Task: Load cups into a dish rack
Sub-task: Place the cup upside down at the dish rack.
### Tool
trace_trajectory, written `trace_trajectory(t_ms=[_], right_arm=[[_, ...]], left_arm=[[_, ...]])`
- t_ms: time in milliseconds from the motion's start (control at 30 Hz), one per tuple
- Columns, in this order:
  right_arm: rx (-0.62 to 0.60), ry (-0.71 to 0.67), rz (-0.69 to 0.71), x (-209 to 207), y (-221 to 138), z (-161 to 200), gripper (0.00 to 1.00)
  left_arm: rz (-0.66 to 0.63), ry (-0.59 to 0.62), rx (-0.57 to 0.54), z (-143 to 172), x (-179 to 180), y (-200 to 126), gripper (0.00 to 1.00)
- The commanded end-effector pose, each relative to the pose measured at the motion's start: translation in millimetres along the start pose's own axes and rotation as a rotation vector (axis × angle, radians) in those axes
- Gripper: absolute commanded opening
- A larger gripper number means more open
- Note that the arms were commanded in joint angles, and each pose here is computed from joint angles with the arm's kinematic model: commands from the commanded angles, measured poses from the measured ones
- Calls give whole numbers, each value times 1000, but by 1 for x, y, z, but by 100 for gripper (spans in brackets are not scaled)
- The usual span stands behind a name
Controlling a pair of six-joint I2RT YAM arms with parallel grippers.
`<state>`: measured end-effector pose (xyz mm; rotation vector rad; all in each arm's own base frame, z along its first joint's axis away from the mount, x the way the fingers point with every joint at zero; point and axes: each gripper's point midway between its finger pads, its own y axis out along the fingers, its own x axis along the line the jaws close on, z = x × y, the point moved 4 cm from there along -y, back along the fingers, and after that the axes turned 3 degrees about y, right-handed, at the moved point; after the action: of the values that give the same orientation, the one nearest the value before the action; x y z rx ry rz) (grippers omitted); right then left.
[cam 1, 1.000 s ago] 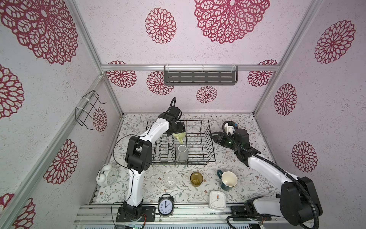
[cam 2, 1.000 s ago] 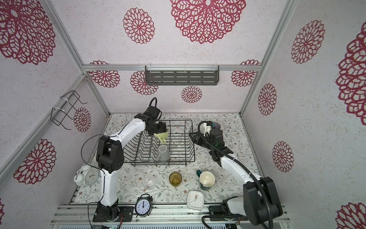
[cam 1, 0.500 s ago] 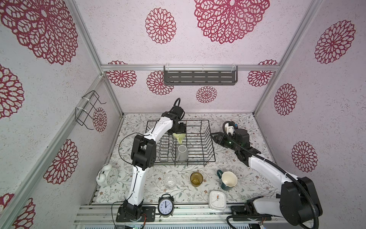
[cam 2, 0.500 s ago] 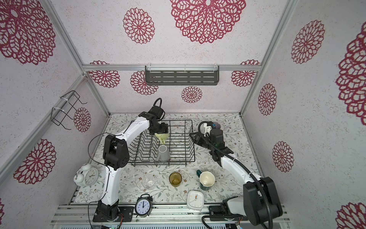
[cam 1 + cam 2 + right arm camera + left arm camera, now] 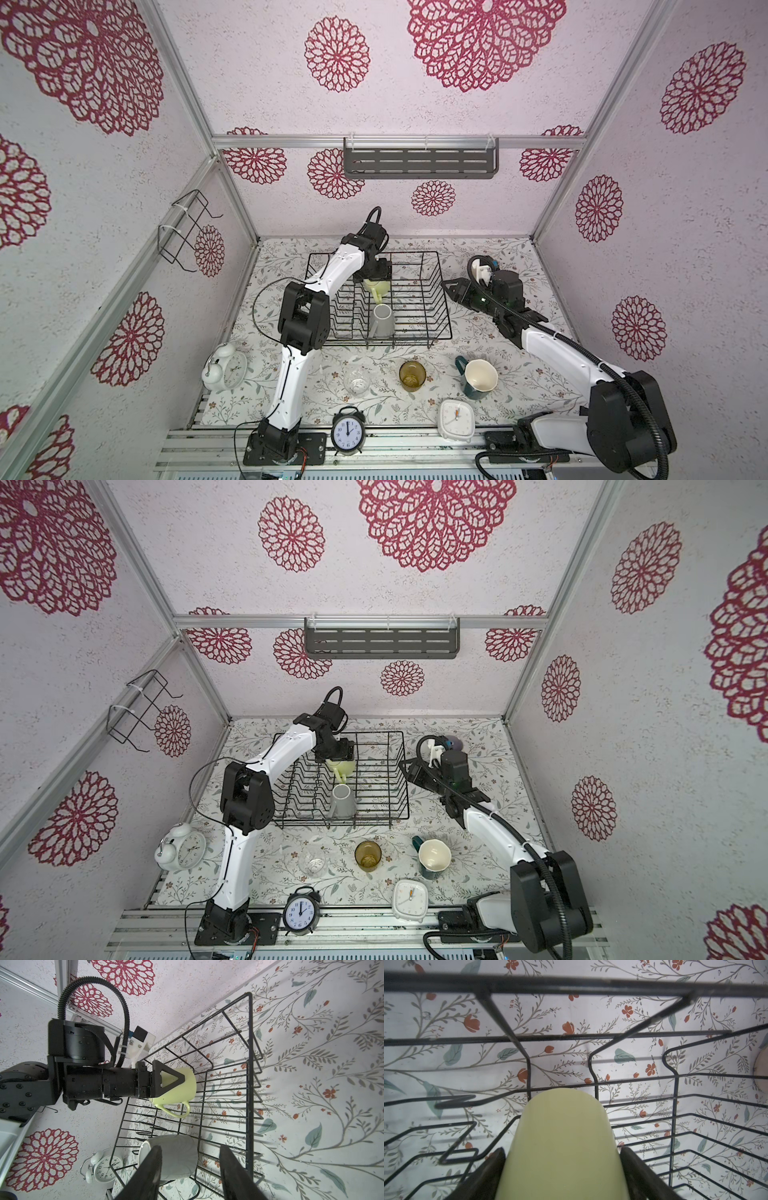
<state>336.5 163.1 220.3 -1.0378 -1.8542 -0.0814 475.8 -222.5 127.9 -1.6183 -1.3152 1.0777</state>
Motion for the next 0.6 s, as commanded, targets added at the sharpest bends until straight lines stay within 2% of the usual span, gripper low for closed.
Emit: trace_trajectory(t_ms=[0,567], right_arm=[[-40,-43,-43,16,-4,-16,48],[-31,-39,-28,16,-8,-14,50]], left_arm=[[18,37,-53,-13,-8,-5,78],[2,88,-153,-31,-15,-19,88]])
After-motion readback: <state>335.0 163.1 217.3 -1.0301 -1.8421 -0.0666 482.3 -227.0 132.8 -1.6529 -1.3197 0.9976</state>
